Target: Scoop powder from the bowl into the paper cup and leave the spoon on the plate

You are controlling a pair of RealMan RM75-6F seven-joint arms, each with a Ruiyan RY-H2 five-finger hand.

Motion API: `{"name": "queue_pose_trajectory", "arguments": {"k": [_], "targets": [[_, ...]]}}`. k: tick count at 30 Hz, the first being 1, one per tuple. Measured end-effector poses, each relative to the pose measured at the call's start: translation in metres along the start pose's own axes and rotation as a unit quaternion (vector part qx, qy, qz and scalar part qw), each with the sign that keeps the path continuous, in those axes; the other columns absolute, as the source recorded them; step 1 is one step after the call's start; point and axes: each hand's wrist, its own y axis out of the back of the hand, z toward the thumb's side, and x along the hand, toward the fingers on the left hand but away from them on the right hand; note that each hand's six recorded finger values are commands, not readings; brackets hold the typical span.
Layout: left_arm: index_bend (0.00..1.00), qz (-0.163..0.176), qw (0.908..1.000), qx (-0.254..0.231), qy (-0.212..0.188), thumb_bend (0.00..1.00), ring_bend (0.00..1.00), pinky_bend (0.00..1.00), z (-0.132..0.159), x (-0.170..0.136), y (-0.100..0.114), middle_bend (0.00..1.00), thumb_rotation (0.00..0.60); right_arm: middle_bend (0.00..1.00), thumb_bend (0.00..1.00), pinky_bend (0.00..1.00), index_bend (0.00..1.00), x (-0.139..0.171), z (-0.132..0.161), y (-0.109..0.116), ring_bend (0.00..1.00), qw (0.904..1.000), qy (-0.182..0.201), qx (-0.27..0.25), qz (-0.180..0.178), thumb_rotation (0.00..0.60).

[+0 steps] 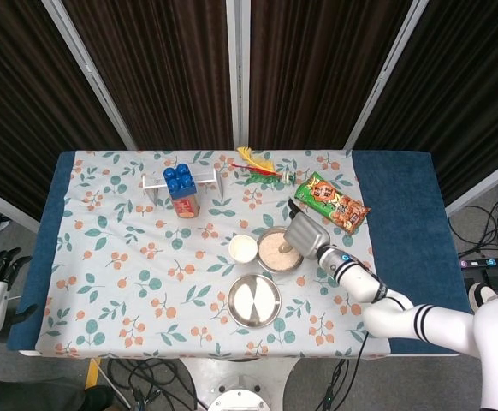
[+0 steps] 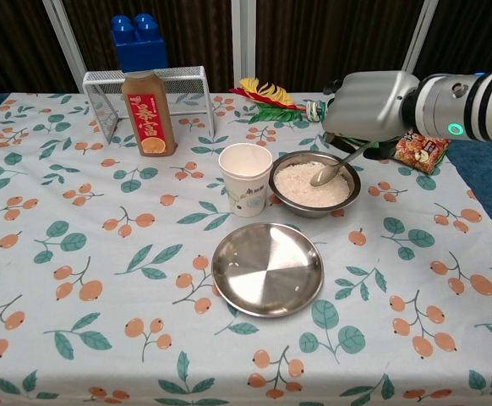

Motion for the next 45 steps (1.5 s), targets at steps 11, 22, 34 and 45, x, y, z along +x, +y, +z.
{"name": "queue_pose_trajectory", "arguments": {"k": [11, 22, 34, 45], "targets": [[0.27, -0.002, 1.0000, -0.003, 0.003, 0.01, 0.13, 0.10, -0.002, -0.002, -0.003, 0.22, 0.600, 0.58, 0.34, 0.05, 0.53, -0.014, 0.025, 0.012, 0.24, 0.9995, 0.011, 0.028, -0.006, 0.600], [0.27, -0.002, 1.0000, -0.005, 0.004, 0.01, 0.13, 0.10, -0.004, -0.003, -0.004, 0.22, 0.600, 0.58, 0.34, 0.04, 0.53, -0.008, 0.026, 0.014, 0.24, 0.9996, -0.002, -0.012, -0.024, 0.600], [0.27, 0.001, 1.0000, 0.001, -0.001, 0.01, 0.13, 0.10, -0.001, -0.002, -0.002, 0.22, 0.600, 0.58, 0.34, 0.02, 0.53, 0.012, 0.006, -0.001, 0.24, 0.9945, -0.038, -0.085, -0.047, 0.600], [0.27, 0.003, 1.0000, 0.007, -0.005, 0.01, 0.13, 0.10, 0.002, -0.001, 0.001, 0.22, 0.600, 0.58, 0.34, 0.01, 0.53, 0.028, -0.022, 0.009, 0.24, 0.9850, -0.066, -0.133, -0.089, 0.600]]}}
